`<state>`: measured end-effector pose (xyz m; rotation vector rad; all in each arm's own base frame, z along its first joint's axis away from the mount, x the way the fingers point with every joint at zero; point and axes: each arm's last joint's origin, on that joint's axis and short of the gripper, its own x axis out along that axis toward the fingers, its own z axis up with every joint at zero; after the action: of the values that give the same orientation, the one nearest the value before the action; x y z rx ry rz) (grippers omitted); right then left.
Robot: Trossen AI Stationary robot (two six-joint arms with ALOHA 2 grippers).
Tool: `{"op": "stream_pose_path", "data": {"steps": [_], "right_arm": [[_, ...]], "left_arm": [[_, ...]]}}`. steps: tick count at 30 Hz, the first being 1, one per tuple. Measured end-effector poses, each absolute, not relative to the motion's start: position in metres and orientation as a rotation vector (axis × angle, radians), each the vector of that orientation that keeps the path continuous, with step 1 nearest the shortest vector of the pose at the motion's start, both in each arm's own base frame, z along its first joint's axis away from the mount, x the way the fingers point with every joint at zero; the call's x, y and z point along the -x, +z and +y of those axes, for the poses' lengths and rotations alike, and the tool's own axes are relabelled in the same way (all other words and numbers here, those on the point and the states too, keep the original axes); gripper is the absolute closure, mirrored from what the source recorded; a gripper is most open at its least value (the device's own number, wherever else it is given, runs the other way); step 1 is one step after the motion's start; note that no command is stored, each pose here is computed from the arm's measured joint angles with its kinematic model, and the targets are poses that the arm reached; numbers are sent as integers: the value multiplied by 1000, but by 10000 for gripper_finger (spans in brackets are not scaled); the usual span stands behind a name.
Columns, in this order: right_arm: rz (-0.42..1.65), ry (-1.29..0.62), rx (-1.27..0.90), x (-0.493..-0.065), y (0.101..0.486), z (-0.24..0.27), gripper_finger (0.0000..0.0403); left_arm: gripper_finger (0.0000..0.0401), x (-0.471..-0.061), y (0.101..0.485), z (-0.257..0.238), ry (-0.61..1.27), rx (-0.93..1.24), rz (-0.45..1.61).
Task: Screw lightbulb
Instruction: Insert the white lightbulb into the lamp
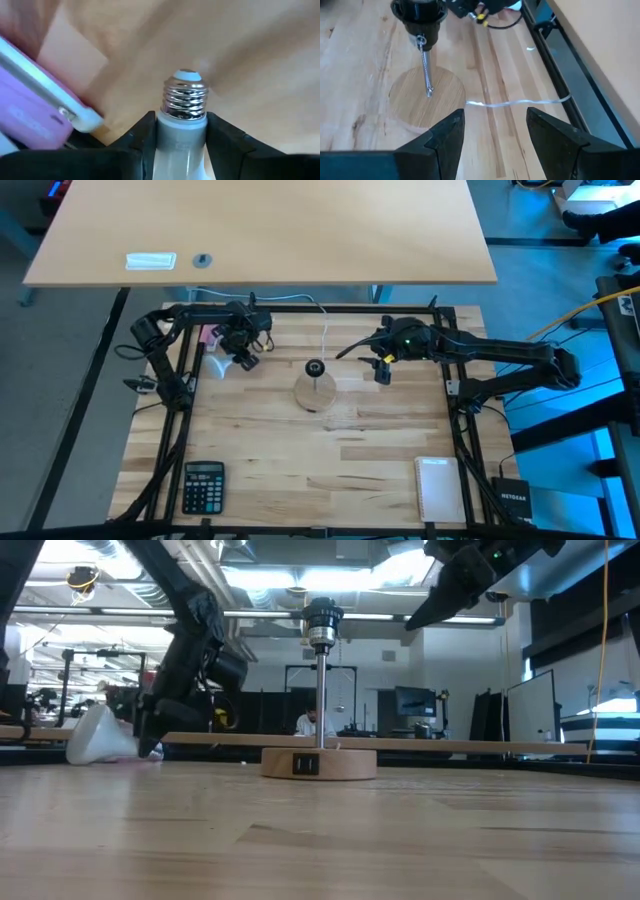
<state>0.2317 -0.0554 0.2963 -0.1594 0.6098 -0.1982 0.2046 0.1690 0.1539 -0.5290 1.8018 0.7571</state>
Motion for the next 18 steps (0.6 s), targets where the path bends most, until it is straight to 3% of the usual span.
{"op": "stream_pose_path", "data": {"steps": [6,18], "right_arm": [[547,-207,155,-210,314,-50,185],[489,-45,11,-195,324,-41,185]], "left_arm": [[279,-220,207,132,806,438,1670],[279,-224,331,31,586,360,865]]}}
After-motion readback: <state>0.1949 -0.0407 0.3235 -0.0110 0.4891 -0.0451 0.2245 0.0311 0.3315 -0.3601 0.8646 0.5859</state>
